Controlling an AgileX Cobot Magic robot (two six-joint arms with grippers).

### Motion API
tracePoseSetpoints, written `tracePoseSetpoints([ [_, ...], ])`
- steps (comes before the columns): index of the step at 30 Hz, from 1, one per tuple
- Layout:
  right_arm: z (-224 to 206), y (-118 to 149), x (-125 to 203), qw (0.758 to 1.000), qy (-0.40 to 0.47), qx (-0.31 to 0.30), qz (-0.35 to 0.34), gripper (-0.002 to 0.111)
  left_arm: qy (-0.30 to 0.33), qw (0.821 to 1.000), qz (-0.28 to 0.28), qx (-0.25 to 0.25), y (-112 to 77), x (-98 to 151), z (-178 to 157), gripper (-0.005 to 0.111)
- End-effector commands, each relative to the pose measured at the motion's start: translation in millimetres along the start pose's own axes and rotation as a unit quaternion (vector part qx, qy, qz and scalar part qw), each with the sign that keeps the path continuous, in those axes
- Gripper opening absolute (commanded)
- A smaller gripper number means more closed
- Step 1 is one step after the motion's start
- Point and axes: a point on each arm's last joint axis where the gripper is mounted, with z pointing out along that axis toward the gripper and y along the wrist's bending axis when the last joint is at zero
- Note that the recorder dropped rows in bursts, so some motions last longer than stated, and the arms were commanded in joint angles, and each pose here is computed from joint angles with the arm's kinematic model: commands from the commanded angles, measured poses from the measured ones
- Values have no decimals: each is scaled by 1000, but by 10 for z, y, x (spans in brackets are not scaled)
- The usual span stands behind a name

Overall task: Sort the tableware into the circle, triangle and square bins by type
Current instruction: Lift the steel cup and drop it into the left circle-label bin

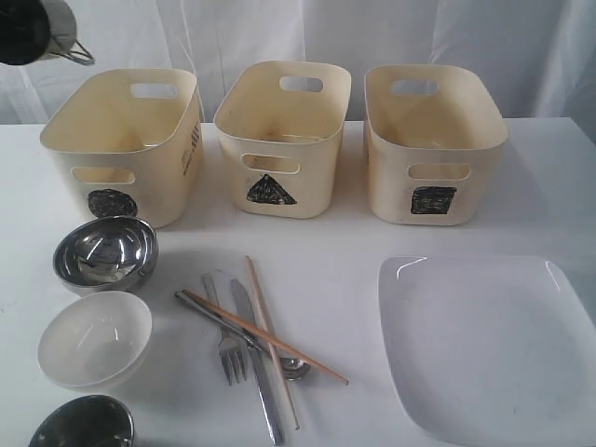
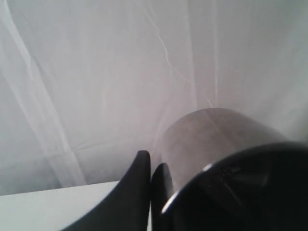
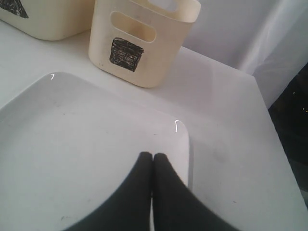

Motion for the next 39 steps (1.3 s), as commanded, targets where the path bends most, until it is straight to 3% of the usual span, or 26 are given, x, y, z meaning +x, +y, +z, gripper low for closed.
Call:
tracePoseSetpoints([
  [1, -3, -1, -17, 1000, -10, 0, 2, 0, 29, 997, 60, 38, -229, 77, 429, 0],
  [8, -3, -1, -17, 1000, -10, 0, 2, 0, 66, 995, 57, 57, -433, 265, 649, 3],
  [12, -3, -1, -17, 1000, -10, -1, 11, 0, 102, 992, 59, 55, -482, 385, 679, 23],
  [17, -3, -1, -17, 1000, -10, -1, 13, 0, 105, 993, 20, 55, -526, 387, 677, 53],
  [24, -3, 0, -16, 1000, -9, -1, 14, 0, 179, 984, 18, 15, -449, 480, 618, 58],
  [32, -3, -1, -17, 1000, -10, -1, 14, 0, 181, 983, 20, -26, -321, 32, 238, 58],
  [39, -3, 0, -16, 1000, -9, -1, 14, 0, 207, 974, 8, -95, -129, -462, -447, 55],
])
